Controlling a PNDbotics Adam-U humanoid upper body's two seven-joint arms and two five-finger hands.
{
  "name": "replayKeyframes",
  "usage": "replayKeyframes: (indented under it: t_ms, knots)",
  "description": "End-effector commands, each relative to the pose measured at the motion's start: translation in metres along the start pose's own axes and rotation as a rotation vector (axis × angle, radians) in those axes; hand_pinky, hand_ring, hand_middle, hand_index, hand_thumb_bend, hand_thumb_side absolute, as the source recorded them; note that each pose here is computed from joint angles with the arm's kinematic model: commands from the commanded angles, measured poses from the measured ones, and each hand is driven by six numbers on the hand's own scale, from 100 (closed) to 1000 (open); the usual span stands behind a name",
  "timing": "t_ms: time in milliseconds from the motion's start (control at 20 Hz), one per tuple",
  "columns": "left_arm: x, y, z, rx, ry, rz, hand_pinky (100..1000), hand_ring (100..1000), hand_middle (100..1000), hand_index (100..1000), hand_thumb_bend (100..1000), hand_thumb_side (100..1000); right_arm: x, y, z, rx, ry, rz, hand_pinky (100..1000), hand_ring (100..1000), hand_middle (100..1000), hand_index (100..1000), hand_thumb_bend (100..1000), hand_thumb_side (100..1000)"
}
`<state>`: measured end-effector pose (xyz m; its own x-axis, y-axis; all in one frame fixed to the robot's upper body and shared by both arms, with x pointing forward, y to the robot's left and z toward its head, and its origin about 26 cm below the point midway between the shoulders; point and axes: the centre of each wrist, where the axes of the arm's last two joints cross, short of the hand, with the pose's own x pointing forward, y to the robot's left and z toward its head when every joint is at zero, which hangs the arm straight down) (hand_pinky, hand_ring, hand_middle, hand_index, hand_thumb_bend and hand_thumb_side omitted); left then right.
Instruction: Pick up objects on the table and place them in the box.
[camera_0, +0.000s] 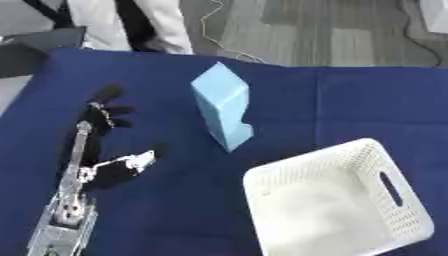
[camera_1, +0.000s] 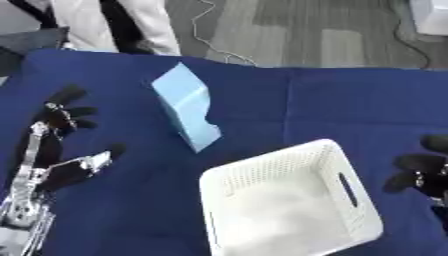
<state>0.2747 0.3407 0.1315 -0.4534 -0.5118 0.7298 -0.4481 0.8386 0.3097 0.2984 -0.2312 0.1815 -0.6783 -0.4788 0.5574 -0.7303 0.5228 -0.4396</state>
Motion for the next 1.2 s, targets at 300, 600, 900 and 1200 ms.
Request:
replayKeyframes:
  t_ms: [300,600,900,1200]
  knots:
    - [0.022,-0.018,-0.020,-0.049,-0.040,0.012,644,763,843,966,804,187,0.005,-0.002,-0.003,0.144,-0.083,0.106,733,862,919,961,100,790]
    - [0.030,-0.025,-0.020,-0.128,-0.070,0.032,670,779,860,979,787,222,0.007,-0.005,0.000,0.135,-0.086,0.116,730,858,915,953,100,791]
    - [0.037,-0.029,-0.016,-0.230,-0.060,0.146,670,779,865,978,745,276,0.010,-0.008,0.002,0.119,-0.093,0.130,726,853,909,942,100,792]
    - [0.042,-0.028,-0.017,-0.264,-0.056,0.212,682,784,872,983,723,305,0.011,-0.010,0.003,0.114,-0.095,0.133,723,850,906,935,100,792]
